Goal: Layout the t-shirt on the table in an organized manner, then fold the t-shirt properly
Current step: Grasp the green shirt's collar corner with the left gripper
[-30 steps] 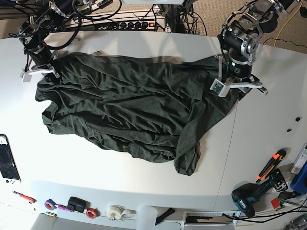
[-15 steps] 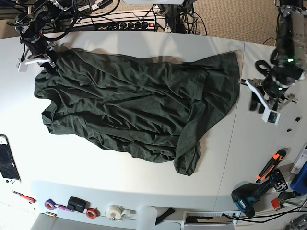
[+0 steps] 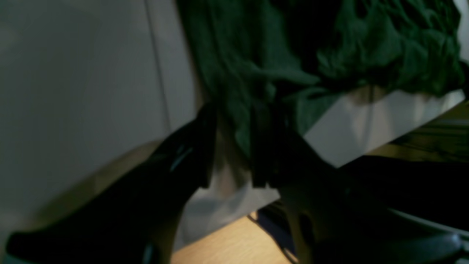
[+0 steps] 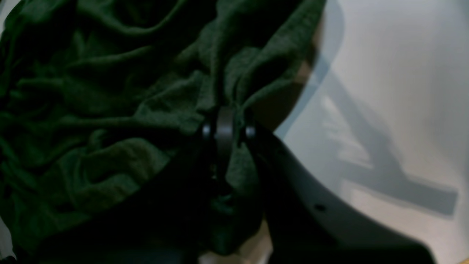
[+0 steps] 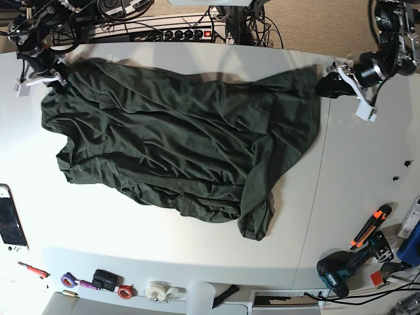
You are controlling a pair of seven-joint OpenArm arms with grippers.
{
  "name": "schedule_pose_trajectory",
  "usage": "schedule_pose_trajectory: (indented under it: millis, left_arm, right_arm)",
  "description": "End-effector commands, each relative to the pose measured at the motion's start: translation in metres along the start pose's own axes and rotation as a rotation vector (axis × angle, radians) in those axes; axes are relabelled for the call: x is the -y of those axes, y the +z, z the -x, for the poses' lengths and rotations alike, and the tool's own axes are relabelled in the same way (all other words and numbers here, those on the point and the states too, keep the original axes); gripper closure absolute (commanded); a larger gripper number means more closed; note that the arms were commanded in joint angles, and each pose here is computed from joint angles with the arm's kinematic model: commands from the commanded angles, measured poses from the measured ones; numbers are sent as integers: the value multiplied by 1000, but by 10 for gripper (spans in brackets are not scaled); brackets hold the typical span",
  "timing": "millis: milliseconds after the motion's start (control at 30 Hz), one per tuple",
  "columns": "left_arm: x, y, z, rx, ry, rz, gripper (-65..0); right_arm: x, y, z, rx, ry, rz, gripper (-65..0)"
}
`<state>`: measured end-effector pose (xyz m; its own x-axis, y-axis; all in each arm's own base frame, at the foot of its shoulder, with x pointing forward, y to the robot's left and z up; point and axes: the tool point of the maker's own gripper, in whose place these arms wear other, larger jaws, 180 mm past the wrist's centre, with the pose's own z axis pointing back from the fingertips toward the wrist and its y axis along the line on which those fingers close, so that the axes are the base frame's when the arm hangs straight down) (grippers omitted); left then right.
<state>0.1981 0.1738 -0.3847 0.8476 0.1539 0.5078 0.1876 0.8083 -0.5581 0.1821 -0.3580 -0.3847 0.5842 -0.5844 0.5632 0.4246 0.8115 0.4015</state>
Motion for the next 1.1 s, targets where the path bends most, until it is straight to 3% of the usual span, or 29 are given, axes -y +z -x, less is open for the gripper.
schedule_pose_trajectory:
  millis: [0,167,267,367,500,633,900,1067]
  left_arm:
    - [3,4,-10,30,-40,15,-170]
    - [9,3,-4,-1,-112,47,-189]
    - [9,2,-1,-9,-108,40,-271]
    - [-6,2,1,-23,-82,-46,-332]
    - [-16,3,7,-46,-52,-97,-335]
    - [-3,4,19,-69,-26,-28,-335]
    - [9,-3,26,-57,6,15,-335]
    - [29,-22,47,-129,-31,63,-335]
  right_arm:
    - [2,5,-10,16,18,7,-27]
    - [1,5,-10,16,18,2,-27]
    - [1,5,-10,16,18,1,-27]
    - [1,5,-10,15,17,1,-27]
    - [-4,4,-11,21,9,-24,-27]
    - [-7,4,-11,23,12,-40,-27]
    - [-7,4,-11,23,17,-41,-27]
    - [-7,4,-10,18,18,-41,-27]
